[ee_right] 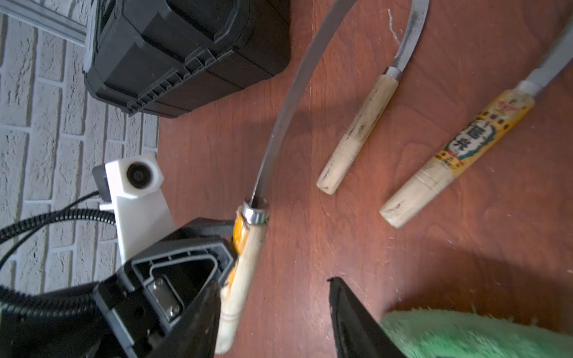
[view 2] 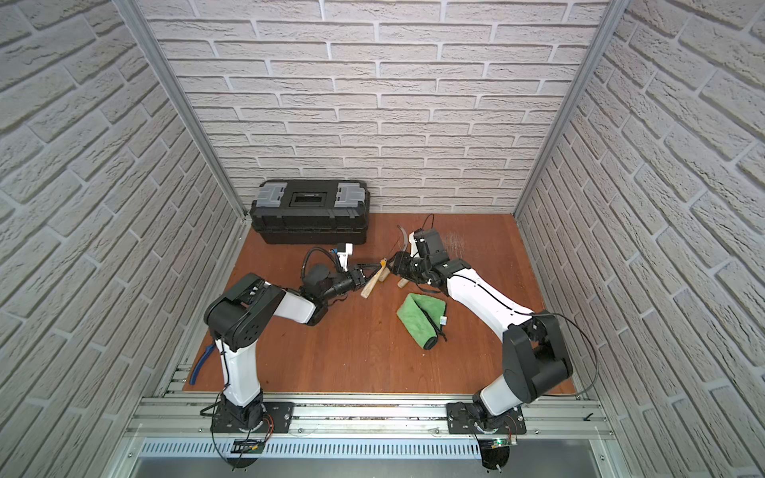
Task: Wipe small sickles with rags
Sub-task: Adjust the small sickle, then pick up the rag from the center of the board, then wipe the small sickle.
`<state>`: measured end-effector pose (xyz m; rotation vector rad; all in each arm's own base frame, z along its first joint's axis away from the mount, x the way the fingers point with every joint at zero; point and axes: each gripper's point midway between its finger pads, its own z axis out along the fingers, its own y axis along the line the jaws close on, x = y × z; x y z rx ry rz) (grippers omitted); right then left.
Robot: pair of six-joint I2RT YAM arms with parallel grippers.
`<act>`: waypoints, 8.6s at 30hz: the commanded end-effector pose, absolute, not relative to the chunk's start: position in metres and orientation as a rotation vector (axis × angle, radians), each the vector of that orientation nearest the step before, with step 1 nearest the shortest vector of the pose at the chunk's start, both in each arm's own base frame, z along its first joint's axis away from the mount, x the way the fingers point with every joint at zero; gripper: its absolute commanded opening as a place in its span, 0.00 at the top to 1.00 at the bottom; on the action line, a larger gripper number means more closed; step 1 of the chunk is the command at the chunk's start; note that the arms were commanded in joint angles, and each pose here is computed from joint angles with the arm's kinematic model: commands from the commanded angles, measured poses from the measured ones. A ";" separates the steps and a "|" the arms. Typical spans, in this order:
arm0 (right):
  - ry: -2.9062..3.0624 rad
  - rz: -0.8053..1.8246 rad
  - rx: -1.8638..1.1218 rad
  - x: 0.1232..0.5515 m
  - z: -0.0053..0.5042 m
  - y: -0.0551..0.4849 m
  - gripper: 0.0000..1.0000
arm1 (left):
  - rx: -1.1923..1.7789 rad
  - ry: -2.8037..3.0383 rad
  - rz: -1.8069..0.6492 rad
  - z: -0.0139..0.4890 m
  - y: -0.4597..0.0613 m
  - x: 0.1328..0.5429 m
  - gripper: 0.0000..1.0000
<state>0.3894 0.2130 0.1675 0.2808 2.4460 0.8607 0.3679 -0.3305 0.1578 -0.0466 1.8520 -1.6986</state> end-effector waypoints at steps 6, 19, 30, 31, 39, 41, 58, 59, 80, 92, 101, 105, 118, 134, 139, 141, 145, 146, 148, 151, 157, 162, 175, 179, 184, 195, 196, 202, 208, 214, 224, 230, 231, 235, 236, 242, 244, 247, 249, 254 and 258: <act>2.335 0.947 0.372 0.426 0.174 0.236 0.43 | 0.045 1.713 -1.741 0.193 -0.333 0.363 1.00; 2.354 1.016 0.355 0.428 0.162 0.258 0.92 | 0.043 1.717 -1.735 0.191 -0.332 0.364 1.00; 2.301 1.006 0.382 0.427 0.172 0.252 0.97 | 0.076 1.714 -1.757 0.196 -0.335 0.357 0.75; 2.296 1.002 0.384 0.428 0.173 0.251 0.97 | 0.087 1.715 -1.764 0.197 -0.336 0.355 0.74; 2.242 0.970 0.400 0.434 0.191 0.246 0.97 | 0.135 1.719 -1.793 0.201 -0.346 0.336 0.64; 2.241 0.968 0.398 0.434 0.191 0.246 0.97 | 0.151 1.724 -1.806 0.200 -0.352 0.330 0.64; 2.246 0.905 0.340 0.431 0.202 0.246 0.98 | 0.198 1.761 -1.862 0.192 -0.372 0.312 0.72; 2.244 0.899 0.336 0.432 0.203 0.246 0.97 | 0.199 1.763 -1.863 0.192 -0.373 0.312 0.72; 2.200 0.782 0.233 0.421 0.218 0.244 0.98 | 0.178 1.770 -1.864 0.189 -0.375 0.314 1.00; 2.357 0.546 -0.019 0.369 0.242 0.205 0.48 | 0.105 1.808 -1.802 0.173 -0.343 0.328 1.00; 2.596 0.307 -0.386 0.308 0.228 0.167 0.27 | 0.116 1.836 -1.795 0.165 -0.335 0.321 1.00; 2.695 0.185 -0.486 0.296 0.192 0.151 0.14 | 0.113 1.846 -1.793 0.164 -0.331 0.314 1.00; 2.826 -0.090 -0.652 0.294 0.111 0.124 0.00 | 0.081 1.850 -1.759 0.161 -0.319 0.306 1.00; 2.914 -0.059 -0.918 0.316 0.075 0.126 0.00 | 0.082 1.866 -1.766 0.156 -0.319 0.311 1.00; 3.015 0.024 -0.933 0.309 0.061 0.121 0.04 | 0.080 1.869 -1.766 0.155 -0.316 0.312 1.00; 3.036 0.077 -0.919 0.307 0.057 0.122 0.05 | 0.078 1.870 -1.767 0.155 -0.316 0.313 1.00; 3.077 0.202 -0.889 0.300 0.050 0.126 0.10 | 0.079 1.869 -1.771 0.155 -0.317 0.315 1.00; 3.083 0.229 -0.890 0.298 0.048 0.128 0.12 | 0.080 1.870 -1.773 0.155 -0.317 0.315 1.00; 3.098 0.273 -0.877 0.297 0.046 0.130 0.17 | 0.084 1.867 -1.779 0.156 -0.318 0.317 1.00; 3.110 0.347 -0.844 0.297 0.044 0.134 0.19 | 0.086 1.861 -1.783 0.159 -0.319 0.318 1.00; 3.156 0.370 -0.847 0.295 0.034 0.134 0.20 | 0.084 1.866 -1.786 0.157 -0.320 0.320 1.00; 3.158 0.354 -0.829 0.296 0.032 0.133 0.34 | 0.077 1.868 -1.782 0.155 -0.319 0.320 1.00; 2.962 0.451 -0.599 0.309 0.093 0.146 0.95 | 0.088 1.873 -1.788 0.155 -0.321 0.317 1.00; 2.889 0.419 -0.425 0.328 0.116 0.144 0.97 | 0.116 1.876 -1.808 0.157 -0.329 0.308 1.00; 2.778 0.250 -0.172 0.370 0.140 0.124 0.97 | 0.163 1.870 -1.849 0.165 -0.343 0.290 1.00; 2.639 0.217 0.202 0.456 0.152 0.108 0.98 | 0.201 1.867 -1.895 0.171 -0.367 0.270 1.00; 2.641 0.228 0.218 0.462 0.149 0.110 0.98 | 0.203 1.866 -1.897 0.171 -0.370 0.269 1.00; 2.609 0.323 0.301 0.488 0.147 0.121 0.98 | 0.210 1.869 -1.903 0.169 -0.380 0.265 1.00; 2.557 0.455 0.328 0.499 0.162 0.133 0.97 | 0.210 1.889 -1.897 0.161 -0.384 0.263 1.00; 2.508 0.544 0.346 0.503 0.175 0.140 0.97 | 0.204 1.912 -1.881 0.150 -0.384 0.264 1.00; 2.389 0.824 0.155 0.494 0.208 0.174 0.97 | 0.224 1.915 -1.900 0.148 -0.393 0.268 1.00; 2.329 1.016 0.096 0.482 0.215 0.195 0.97 | 0.240 1.905 -1.920 0.151 -0.398 0.271 1.00; 2.317 1.042 0.088 0.480 0.217 0.197 0.97 | 0.243 1.906 -1.924 0.151 -0.399 0.271 1.00; 2.280 1.125 0.049 0.472 0.222 0.206 0.97 | 0.248 1.907 -1.935 0.151 -0.400 0.273 1.00; 2.273 1.141 0.036 0.470 0.224 0.208 0.97 | 0.248 1.907 -1.937 0.151 -0.400 0.274 1.00; 2.263 1.205 -0.069 0.451 0.226 0.223 0.97 | 0.238 1.909 -1.935 0.150 -0.396 0.284 1.00; 2.276 1.208 -0.115 0.443 0.224 0.228 0.97 | 0.235 1.910 -1.934 0.149 -0.394 0.286 1.00; 2.294 1.217 -0.193 0.429 0.222 0.238 0.97 | 0.231 1.911 -1.931 0.148 -0.391 0.290 1.00; 2.303 1.224 -0.252 0.420 0.222 0.246 0.97 | 0.231 1.911 -1.930 0.148 -0.389 0.292 1.00; 2.331 1.253 -0.412 0.393 0.223 0.262 0.97 | 0.237 1.902 -1.927 0.152 -0.386 0.297 1.00; 2.346 1.241 -0.461 0.377 0.223 0.258 0.97 | 0.239 1.885 -1.922 0.159 -0.383 0.301 1.00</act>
